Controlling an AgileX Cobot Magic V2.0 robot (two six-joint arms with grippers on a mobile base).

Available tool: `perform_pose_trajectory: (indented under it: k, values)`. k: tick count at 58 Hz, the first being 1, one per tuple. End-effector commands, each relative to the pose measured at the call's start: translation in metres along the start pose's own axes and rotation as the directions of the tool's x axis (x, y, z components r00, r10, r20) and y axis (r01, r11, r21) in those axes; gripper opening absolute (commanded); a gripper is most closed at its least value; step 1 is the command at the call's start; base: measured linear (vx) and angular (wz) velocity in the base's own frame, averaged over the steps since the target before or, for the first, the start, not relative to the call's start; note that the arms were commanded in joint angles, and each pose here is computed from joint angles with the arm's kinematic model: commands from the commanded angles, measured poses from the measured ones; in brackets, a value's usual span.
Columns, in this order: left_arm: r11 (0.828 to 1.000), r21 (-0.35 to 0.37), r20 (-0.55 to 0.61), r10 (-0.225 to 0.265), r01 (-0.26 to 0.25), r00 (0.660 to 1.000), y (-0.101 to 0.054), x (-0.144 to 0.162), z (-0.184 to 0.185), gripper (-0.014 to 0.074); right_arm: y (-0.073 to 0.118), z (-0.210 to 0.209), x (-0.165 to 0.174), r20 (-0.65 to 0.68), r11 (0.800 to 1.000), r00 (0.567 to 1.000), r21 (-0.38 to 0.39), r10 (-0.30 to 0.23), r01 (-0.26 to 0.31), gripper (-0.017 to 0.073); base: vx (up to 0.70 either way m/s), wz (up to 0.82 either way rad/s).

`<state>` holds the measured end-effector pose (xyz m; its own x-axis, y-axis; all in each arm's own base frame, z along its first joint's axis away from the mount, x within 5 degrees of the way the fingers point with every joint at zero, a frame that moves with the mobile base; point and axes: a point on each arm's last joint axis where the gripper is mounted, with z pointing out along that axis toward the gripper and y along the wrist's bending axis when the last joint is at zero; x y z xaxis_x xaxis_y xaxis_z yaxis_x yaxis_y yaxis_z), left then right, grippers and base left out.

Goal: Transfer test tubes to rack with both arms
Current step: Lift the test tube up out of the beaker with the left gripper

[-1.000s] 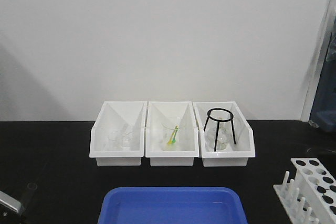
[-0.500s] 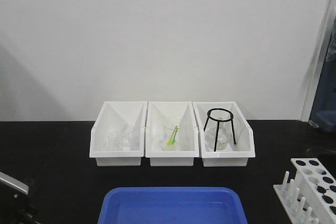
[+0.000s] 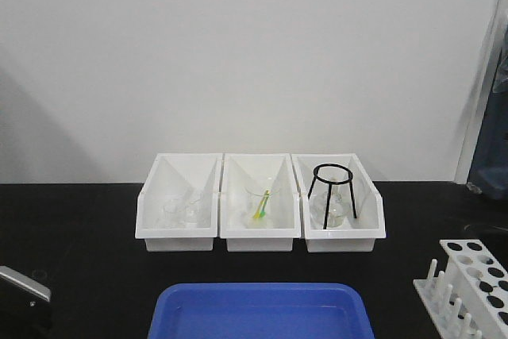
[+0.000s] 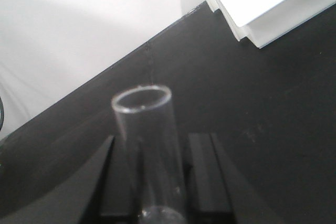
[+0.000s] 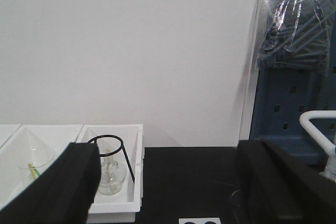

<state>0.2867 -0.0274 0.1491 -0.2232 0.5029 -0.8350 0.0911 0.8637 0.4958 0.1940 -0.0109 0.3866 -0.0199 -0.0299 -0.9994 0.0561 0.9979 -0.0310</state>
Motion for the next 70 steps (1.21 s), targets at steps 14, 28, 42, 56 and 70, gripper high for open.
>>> perform_pose_trajectory:
  k: [14, 28, 42, 56, 70]
  values:
    - [0.996, -0.09, 0.143, -0.009, 0.022, 0.99, 0.012, -0.022, -0.001, -0.0022, -0.001, -0.003, -0.019, 0.119, 1.0, 0.993, 0.003, -0.015, 0.015, 0.0587, 0.0, 0.0]
    - [0.991, -0.124, 0.21, -0.017, 0.044, 0.978, 0.022, -0.038, -0.01, -0.0022, -0.001, -0.003, -0.019, 0.118, 1.0, 0.993, 0.003, -0.015, 0.015, 0.0587, 0.0, 0.0]
    - [0.984, -0.152, 0.305, -0.042, 0.092, 0.951, 0.045, -0.071, -0.037, -0.0022, -0.001, -0.003, -0.019, 0.118, 1.0, 0.993, 0.003, -0.015, 0.015, 0.0587, 0.0, 0.0]
    - [0.976, -0.1, 0.339, -0.151, 0.196, 0.928, 0.06, -0.092, -0.066, -0.0022, -0.001, -0.003, -0.017, 0.104, 1.0, 0.994, 0.004, -0.014, 0.014, 0.0587, 0.0, 0.0]
    - [0.968, -0.03, 0.277, -0.233, 0.25, 0.932, 0.059, -0.092, -0.074, -0.0022, -0.001, -0.003, -0.015, 0.077, 1.0, 0.997, 0.006, -0.014, 0.014, 0.0587, 0.0, 0.0]
